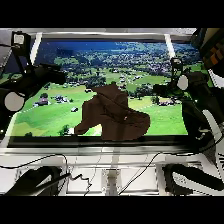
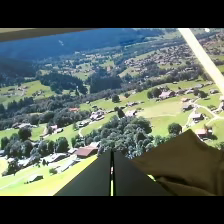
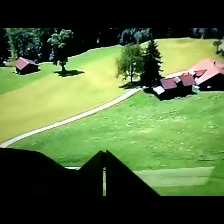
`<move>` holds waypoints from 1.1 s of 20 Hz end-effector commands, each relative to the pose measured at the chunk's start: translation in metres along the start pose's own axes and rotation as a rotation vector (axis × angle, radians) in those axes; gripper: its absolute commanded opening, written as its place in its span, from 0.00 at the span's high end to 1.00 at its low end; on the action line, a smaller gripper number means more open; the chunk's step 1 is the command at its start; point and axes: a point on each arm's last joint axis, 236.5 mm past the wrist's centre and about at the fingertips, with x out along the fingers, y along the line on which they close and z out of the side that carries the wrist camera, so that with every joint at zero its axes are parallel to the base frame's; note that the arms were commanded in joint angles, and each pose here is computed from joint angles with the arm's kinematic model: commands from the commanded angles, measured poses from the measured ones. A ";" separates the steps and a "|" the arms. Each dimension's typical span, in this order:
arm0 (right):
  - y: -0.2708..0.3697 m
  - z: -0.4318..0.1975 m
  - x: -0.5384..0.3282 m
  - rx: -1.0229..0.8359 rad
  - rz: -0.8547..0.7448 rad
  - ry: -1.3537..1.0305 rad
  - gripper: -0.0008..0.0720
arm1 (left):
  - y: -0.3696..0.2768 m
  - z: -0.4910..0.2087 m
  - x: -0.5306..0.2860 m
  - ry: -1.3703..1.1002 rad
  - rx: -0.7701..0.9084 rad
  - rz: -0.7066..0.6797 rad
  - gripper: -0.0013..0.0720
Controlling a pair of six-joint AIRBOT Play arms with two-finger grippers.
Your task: Fold the clothes and pants, and hang the long-sleeved shirts on hangers.
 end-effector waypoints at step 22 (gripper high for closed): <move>0.040 -0.171 0.090 0.111 0.589 0.332 0.37 | -0.008 -0.039 -0.003 0.163 -0.021 -0.033 0.16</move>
